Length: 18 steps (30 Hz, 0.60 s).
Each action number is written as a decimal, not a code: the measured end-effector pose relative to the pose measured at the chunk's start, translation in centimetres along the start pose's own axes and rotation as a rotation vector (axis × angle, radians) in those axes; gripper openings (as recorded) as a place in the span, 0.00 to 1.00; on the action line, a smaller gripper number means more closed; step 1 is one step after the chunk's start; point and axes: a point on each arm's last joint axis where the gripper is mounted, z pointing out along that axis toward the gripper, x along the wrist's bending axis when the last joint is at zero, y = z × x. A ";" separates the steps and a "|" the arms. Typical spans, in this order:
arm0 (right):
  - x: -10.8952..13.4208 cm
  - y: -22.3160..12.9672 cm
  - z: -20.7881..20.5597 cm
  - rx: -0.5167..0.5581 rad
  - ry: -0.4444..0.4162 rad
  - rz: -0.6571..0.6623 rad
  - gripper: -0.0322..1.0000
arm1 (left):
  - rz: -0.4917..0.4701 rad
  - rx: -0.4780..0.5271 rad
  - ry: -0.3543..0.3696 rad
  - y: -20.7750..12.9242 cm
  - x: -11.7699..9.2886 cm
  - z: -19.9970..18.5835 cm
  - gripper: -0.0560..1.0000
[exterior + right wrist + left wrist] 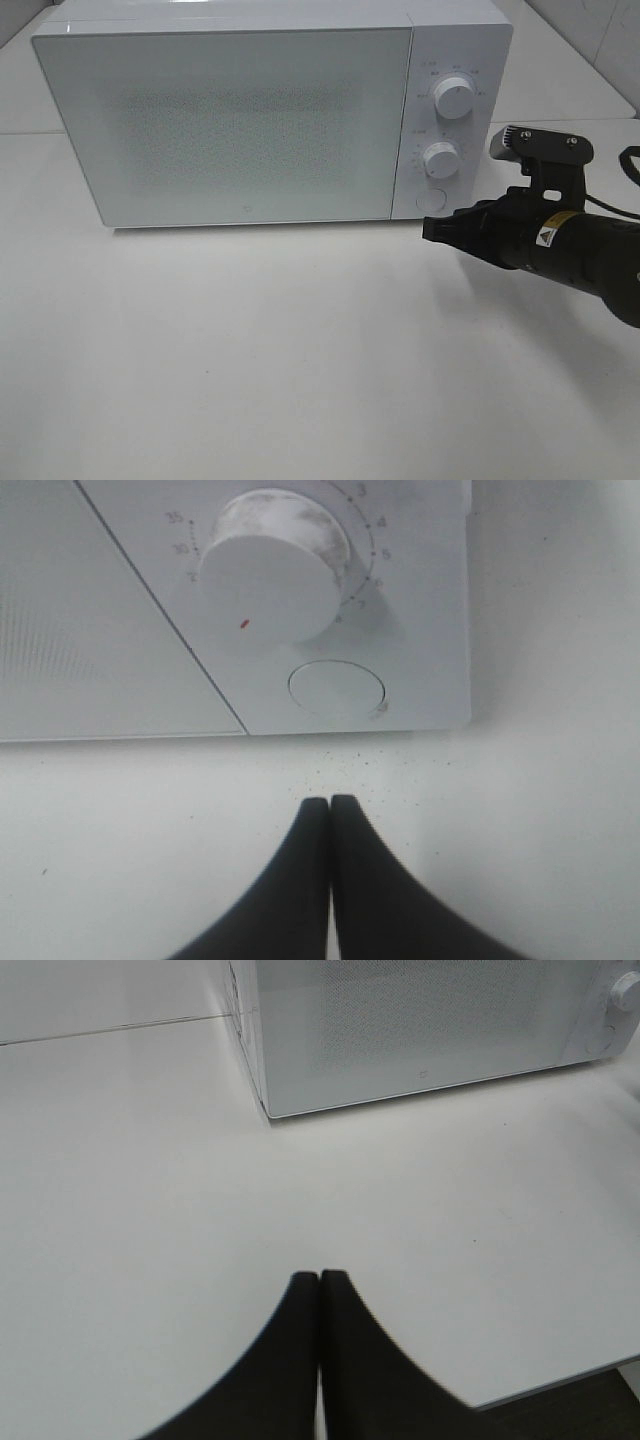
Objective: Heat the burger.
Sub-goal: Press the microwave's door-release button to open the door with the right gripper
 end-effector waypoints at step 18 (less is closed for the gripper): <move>-1.0 -0.5 1.0 -0.141 -0.043 0.499 0.03 | 0.000 0.000 0.000 0.0 0.0 0.0 0.05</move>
